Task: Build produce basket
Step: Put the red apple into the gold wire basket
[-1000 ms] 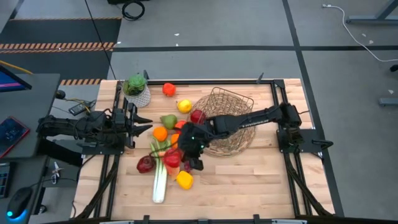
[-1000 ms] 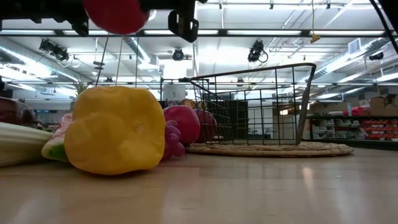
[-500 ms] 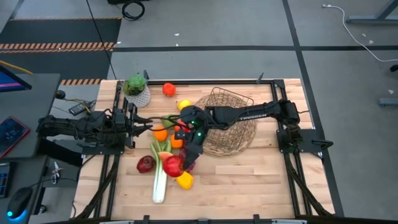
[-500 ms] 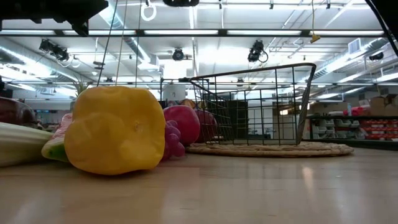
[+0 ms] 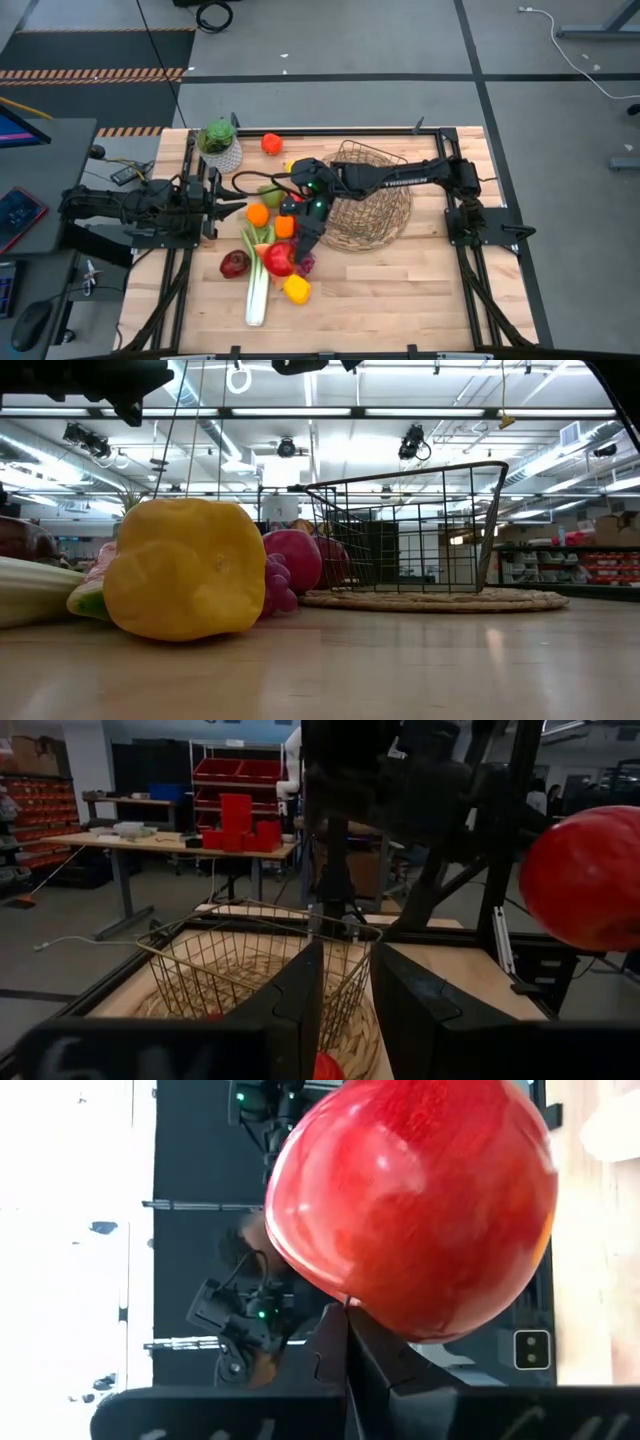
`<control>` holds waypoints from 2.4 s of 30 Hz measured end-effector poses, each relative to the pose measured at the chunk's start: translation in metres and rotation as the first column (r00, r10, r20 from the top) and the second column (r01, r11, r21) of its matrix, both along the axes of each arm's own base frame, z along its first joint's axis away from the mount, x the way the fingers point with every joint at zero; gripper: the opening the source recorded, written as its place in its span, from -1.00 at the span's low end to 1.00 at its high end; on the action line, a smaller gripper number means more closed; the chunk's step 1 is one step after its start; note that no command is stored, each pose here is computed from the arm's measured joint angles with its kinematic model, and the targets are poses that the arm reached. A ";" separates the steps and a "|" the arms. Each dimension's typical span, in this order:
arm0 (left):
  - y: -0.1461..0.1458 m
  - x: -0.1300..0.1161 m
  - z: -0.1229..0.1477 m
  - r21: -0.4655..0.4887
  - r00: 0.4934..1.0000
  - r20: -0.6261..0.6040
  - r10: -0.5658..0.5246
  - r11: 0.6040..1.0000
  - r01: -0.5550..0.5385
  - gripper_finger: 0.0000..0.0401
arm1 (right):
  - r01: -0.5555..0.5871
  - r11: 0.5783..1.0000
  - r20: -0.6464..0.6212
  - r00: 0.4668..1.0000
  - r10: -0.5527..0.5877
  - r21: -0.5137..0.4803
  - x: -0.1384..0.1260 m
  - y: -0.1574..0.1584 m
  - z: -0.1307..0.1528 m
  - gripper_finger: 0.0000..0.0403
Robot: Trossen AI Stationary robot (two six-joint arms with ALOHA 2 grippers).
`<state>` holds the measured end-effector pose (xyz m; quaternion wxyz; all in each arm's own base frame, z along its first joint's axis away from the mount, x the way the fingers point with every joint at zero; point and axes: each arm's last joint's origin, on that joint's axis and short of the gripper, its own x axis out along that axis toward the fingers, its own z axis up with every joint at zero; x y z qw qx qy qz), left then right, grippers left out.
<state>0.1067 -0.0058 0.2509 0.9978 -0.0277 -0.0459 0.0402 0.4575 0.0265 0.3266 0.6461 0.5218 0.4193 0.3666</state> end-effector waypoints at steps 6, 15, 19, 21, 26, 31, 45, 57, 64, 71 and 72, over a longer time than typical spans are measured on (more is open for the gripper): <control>0.000 0.000 -0.002 -0.005 1.000 -0.015 0.000 1.000 0.000 -0.53 | 0.026 1.000 -0.019 0.999 -0.026 0.008 0.000 -0.010 0.000 -0.98; 0.000 0.000 -0.002 -0.018 1.000 -0.023 -0.001 1.000 0.000 -0.53 | 0.056 0.998 0.070 0.996 -0.056 0.007 0.003 -0.023 0.007 -0.98; 0.000 0.000 -0.003 -0.018 1.000 -0.025 -0.001 1.000 0.000 -0.53 | 0.057 0.998 0.082 0.995 -0.057 0.003 0.003 -0.026 0.007 -0.98; 0.000 0.000 -0.003 -0.017 1.000 -0.026 0.000 1.000 0.000 -0.53 | 0.057 0.998 0.085 0.995 -0.057 0.002 0.003 -0.026 0.007 -0.98; 0.000 0.000 -0.003 -0.017 1.000 -0.028 0.000 1.000 0.000 -0.53 | 0.056 0.998 0.086 0.995 -0.056 0.002 0.003 -0.026 0.007 -0.98; 0.000 0.000 -0.003 -0.018 1.000 -0.027 0.000 1.000 0.000 -0.53 | 0.056 0.998 0.085 0.995 -0.056 0.002 0.003 -0.026 0.007 -0.98; 0.000 0.000 -0.003 -0.021 1.000 -0.029 -0.001 1.000 0.000 -0.53 | 0.103 0.993 -0.052 0.993 -0.106 -0.049 -0.003 -0.038 -0.009 -0.98; 0.000 0.000 -0.005 -0.019 0.999 -0.046 0.000 1.000 -0.001 -0.53 | 0.137 0.967 -0.284 0.939 -0.196 -0.214 -0.042 -0.074 -0.024 -0.98; 0.000 0.000 -0.005 -0.011 0.999 -0.046 0.002 1.000 -0.003 -0.53 | 0.262 0.903 -0.243 0.903 -0.354 -0.342 -0.075 -0.091 0.014 -0.98; 0.000 0.000 -0.004 -0.010 0.999 -0.040 0.002 1.000 -0.003 -0.53 | 0.327 0.741 -0.228 0.811 -0.538 -0.587 -0.118 -0.096 0.040 -0.98; 0.000 0.000 -0.004 -0.010 0.999 -0.037 0.002 1.000 -0.003 -0.53 | 0.322 0.712 -0.218 0.803 -0.554 -0.625 -0.123 -0.095 0.041 -0.98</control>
